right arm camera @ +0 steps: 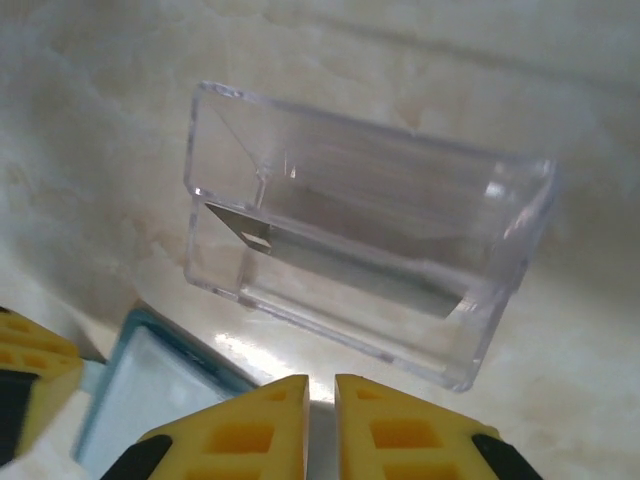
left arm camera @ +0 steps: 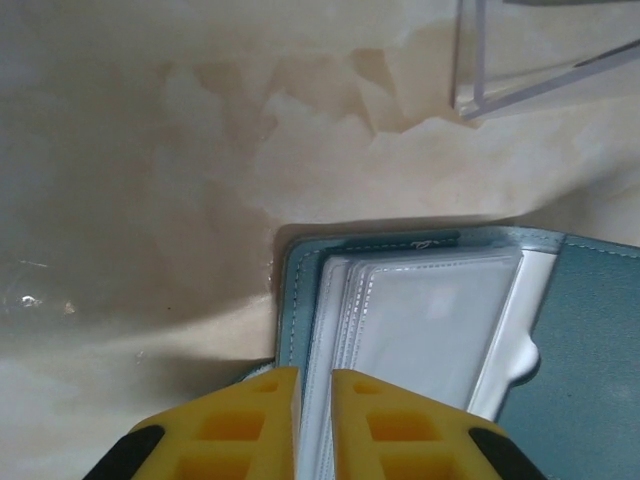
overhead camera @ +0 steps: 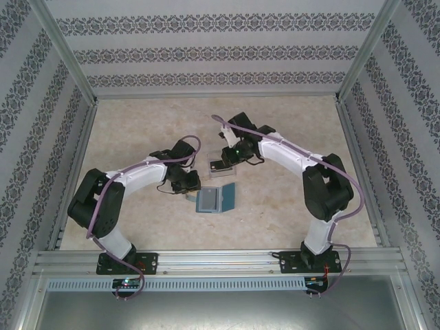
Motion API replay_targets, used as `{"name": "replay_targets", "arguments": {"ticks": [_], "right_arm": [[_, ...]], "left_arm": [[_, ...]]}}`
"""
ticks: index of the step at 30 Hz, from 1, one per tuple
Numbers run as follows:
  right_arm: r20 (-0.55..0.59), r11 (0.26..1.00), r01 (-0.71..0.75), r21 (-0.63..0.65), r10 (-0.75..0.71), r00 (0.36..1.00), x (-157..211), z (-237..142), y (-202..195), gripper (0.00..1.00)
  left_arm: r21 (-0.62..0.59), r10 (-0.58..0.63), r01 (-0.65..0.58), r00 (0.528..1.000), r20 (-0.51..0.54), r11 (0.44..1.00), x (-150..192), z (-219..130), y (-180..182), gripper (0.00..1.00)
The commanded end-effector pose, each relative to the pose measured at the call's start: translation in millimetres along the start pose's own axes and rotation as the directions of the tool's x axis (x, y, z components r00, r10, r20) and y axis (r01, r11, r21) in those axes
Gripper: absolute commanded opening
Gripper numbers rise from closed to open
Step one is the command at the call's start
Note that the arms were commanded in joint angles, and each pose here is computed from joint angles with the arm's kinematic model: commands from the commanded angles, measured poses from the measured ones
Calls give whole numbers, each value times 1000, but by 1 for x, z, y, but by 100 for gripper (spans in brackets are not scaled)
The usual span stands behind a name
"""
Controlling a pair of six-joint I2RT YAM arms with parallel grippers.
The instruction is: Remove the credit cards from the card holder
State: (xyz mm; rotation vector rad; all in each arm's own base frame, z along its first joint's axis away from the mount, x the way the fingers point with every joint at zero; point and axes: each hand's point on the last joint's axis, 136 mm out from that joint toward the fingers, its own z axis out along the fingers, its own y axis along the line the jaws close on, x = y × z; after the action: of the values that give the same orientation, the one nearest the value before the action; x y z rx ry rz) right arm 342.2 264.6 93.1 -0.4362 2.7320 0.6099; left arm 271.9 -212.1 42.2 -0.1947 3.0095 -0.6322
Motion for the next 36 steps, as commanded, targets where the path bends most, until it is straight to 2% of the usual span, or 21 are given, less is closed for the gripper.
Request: {"name": "replay_targets", "arguments": {"ticks": [1,8,24,36], "right_arm": [[33,970,-206,-131,212,977,-2,-7,25,15],[-43,941,-286,-180,283,958,33,2,47,15],[-165,922,-337,-190,309,937,70,32,91,17],[-215,922,-358,-146,324,921,91,57,101,22]], "left_arm": [[-51,26,-27,1000,-13,998,7,8,11,14],[-115,28,-31,999,-26,993,17,16,29,11],[-97,17,-21,999,-42,995,33,23,34,9],[-71,13,-16,999,-47,997,38,27,35,8]]}}
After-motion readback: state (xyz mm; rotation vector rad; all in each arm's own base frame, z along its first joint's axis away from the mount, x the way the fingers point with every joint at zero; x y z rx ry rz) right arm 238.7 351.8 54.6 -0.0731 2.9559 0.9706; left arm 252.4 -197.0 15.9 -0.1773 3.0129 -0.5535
